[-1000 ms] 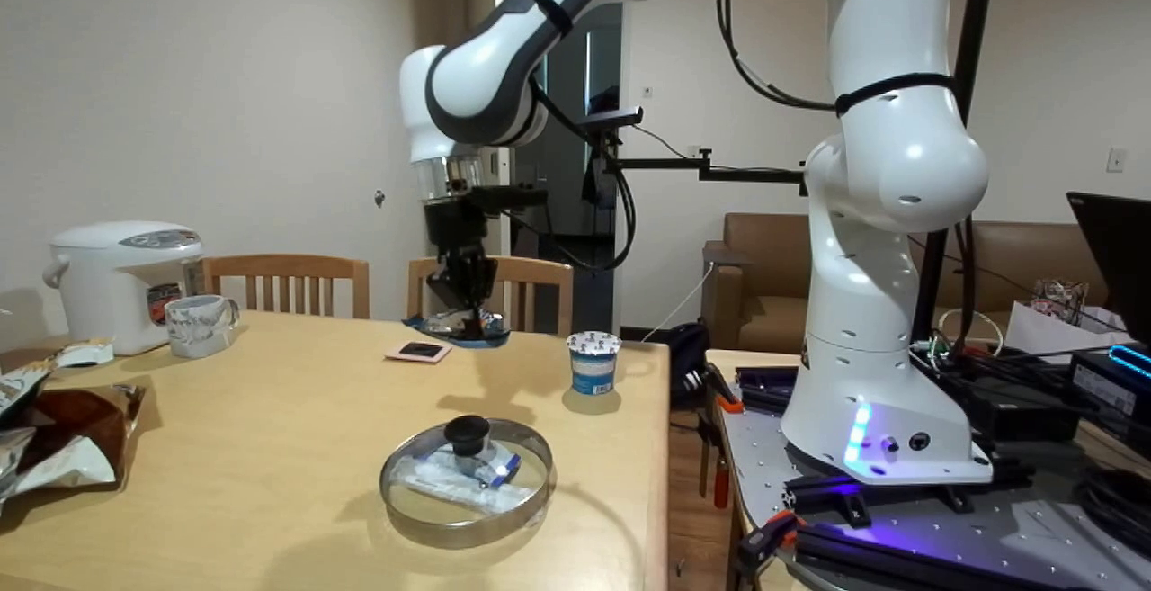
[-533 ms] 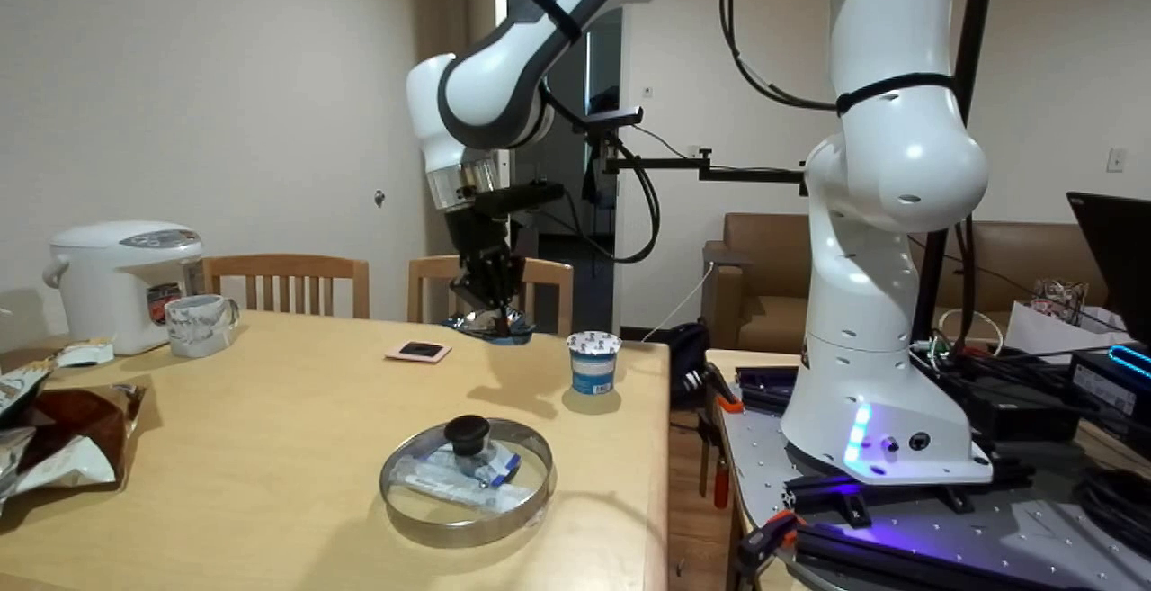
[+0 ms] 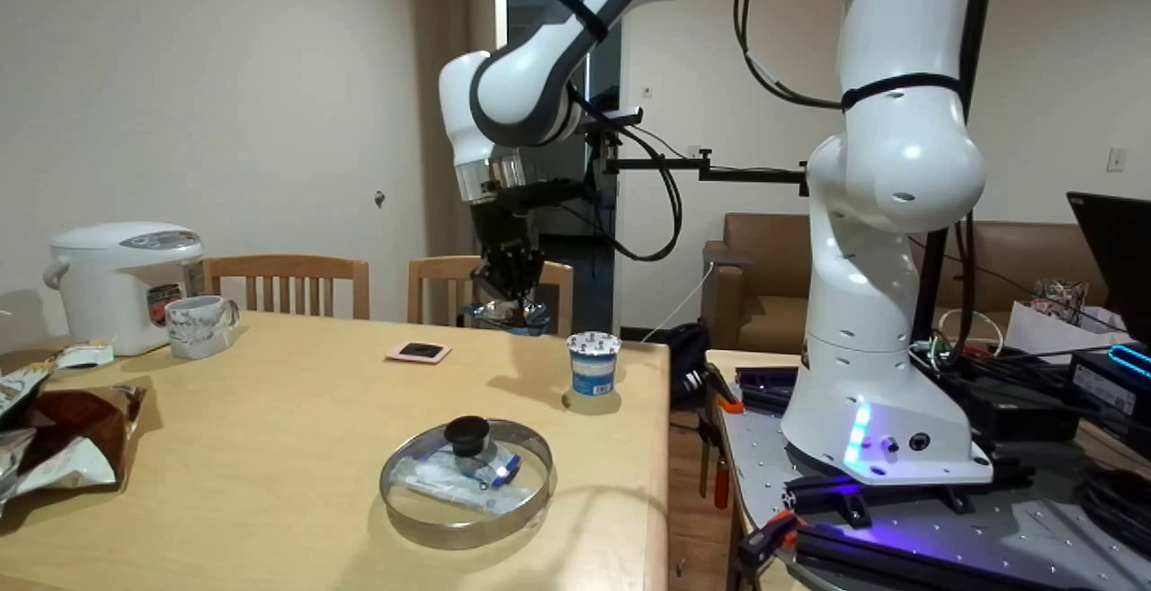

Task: Place the blue and grey packet on top of the yoghurt

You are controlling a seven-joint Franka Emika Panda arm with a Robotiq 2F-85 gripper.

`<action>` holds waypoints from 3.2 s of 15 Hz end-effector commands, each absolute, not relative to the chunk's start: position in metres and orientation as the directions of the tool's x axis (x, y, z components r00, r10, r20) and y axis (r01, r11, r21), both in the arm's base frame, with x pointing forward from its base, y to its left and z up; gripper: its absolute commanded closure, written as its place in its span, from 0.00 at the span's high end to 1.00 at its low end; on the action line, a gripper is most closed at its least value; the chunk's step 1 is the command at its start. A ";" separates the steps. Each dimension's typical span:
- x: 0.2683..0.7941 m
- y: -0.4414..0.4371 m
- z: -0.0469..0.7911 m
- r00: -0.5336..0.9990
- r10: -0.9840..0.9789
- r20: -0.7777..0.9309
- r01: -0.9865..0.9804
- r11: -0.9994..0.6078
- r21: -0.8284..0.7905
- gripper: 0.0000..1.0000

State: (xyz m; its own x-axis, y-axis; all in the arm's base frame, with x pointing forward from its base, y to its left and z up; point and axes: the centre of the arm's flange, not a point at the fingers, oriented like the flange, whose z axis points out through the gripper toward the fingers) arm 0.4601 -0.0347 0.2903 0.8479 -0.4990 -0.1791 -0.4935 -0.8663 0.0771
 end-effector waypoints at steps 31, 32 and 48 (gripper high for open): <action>0.346 -0.130 0.236 0.812 -0.576 -0.097 -0.584 -0.805 -0.110 0.00; 0.348 -0.128 0.236 0.807 -0.580 -0.109 -0.589 -0.802 -0.100 0.00; 0.348 -0.092 0.262 0.742 -0.640 -0.199 -0.642 -0.764 0.061 0.27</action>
